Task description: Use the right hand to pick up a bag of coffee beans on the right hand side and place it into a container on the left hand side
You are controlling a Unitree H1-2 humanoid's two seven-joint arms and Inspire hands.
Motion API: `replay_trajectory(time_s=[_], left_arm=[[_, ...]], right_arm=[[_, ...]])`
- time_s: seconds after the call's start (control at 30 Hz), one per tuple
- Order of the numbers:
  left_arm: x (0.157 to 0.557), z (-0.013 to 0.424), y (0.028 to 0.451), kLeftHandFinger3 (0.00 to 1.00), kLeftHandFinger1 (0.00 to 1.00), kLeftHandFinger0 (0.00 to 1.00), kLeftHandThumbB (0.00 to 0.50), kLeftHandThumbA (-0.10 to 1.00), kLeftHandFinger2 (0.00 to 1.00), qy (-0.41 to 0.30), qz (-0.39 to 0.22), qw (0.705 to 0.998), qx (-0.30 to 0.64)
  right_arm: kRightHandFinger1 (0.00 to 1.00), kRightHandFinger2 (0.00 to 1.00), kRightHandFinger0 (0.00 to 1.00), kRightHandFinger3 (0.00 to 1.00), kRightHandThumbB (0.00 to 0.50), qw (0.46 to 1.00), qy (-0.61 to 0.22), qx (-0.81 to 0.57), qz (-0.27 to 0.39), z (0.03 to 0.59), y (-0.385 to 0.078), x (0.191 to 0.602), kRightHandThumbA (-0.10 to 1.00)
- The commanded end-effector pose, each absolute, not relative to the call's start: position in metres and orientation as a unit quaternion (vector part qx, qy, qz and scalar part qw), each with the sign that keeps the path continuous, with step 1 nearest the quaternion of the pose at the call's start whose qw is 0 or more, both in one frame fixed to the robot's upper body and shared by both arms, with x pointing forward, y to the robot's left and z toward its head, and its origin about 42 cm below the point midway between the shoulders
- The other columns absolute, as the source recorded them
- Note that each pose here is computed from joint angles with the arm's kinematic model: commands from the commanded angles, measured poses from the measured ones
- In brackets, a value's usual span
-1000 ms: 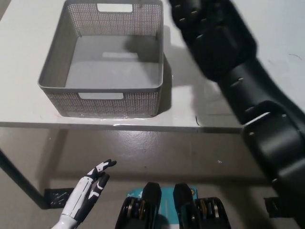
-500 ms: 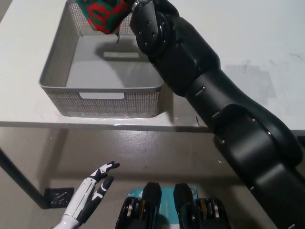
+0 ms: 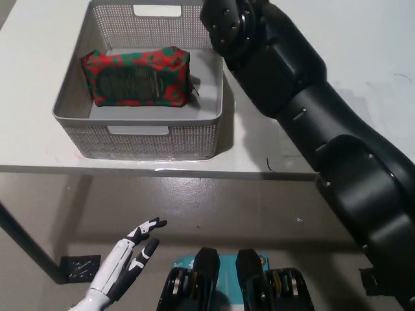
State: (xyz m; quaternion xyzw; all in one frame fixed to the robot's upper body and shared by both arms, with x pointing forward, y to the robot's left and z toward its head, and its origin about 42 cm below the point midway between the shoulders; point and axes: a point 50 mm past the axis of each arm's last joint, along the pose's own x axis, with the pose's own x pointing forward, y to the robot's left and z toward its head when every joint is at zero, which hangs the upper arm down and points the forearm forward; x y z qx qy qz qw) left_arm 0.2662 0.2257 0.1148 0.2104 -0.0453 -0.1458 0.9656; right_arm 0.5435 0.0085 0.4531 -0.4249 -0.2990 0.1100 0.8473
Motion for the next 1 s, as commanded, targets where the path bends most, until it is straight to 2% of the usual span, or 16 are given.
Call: replay_trajectory(time_s=[0.0,0.1,0.3,0.43,0.53,0.63,0.73,0.77,0.9,0.97], left_arm=[[0.271,0.123,0.226,1.00,1.00,1.00,0.299,1.00,1.00,-0.065,-0.159,0.960,0.223],[0.272,0.123,0.225,1.00,1.00,1.00,0.314,1.00,1.00,-0.064,-0.161,0.958,0.227],[0.275,0.126,0.228,1.00,1.00,1.00,0.315,1.00,1.00,-0.063,-0.164,0.958,0.227],[0.276,0.128,0.232,1.00,1.00,1.00,0.319,1.00,1.00,-0.061,-0.162,0.956,0.236],[0.274,0.128,0.235,1.00,1.00,1.00,0.316,1.00,1.00,-0.059,-0.160,0.955,0.242],[0.275,0.126,0.232,1.00,1.00,1.00,0.312,1.00,1.00,-0.056,-0.162,0.956,0.237],[0.275,0.123,0.230,1.00,1.00,1.00,0.314,1.00,1.00,-0.055,-0.164,0.957,0.231],[0.274,0.122,0.230,1.00,1.00,1.00,0.312,1.00,1.00,-0.056,-0.163,0.958,0.231],[0.276,0.124,0.237,1.00,1.00,1.00,0.289,1.00,1.00,-0.059,-0.159,0.957,0.237],[0.277,0.124,0.235,1.00,1.00,1.00,0.280,1.00,1.00,-0.060,-0.160,0.957,0.236]], right_arm=[[1.00,1.00,1.00,1.00,0.383,0.834,-0.321,-0.437,0.101,0.483,-0.003,0.540,1.00],[1.00,1.00,1.00,1.00,0.381,0.830,-0.333,-0.438,0.094,0.490,-0.018,0.537,1.00],[1.00,1.00,1.00,1.00,0.301,0.821,-0.378,-0.423,0.069,0.524,-0.069,0.512,1.00],[1.00,1.00,1.00,1.00,0.300,0.808,-0.414,-0.417,0.040,0.550,-0.124,0.481,1.00],[1.00,1.00,1.00,1.00,0.299,0.806,-0.432,-0.404,0.013,0.547,-0.159,0.453,1.00],[1.00,1.00,1.00,1.00,0.283,0.815,-0.451,-0.363,0.009,0.518,-0.187,0.420,1.00],[1.00,1.00,1.00,1.00,0.330,0.836,-0.454,-0.308,0.004,0.475,-0.204,0.388,1.00],[1.00,1.00,1.00,1.00,0.309,0.834,-0.469,-0.290,0.001,0.449,-0.210,0.375,1.00],[1.00,1.00,1.00,1.00,0.298,0.851,-0.472,-0.230,0.013,0.393,-0.218,0.352,1.00],[1.00,1.00,1.00,1.00,0.261,0.864,-0.462,-0.199,0.026,0.363,-0.223,0.341,1.00]])
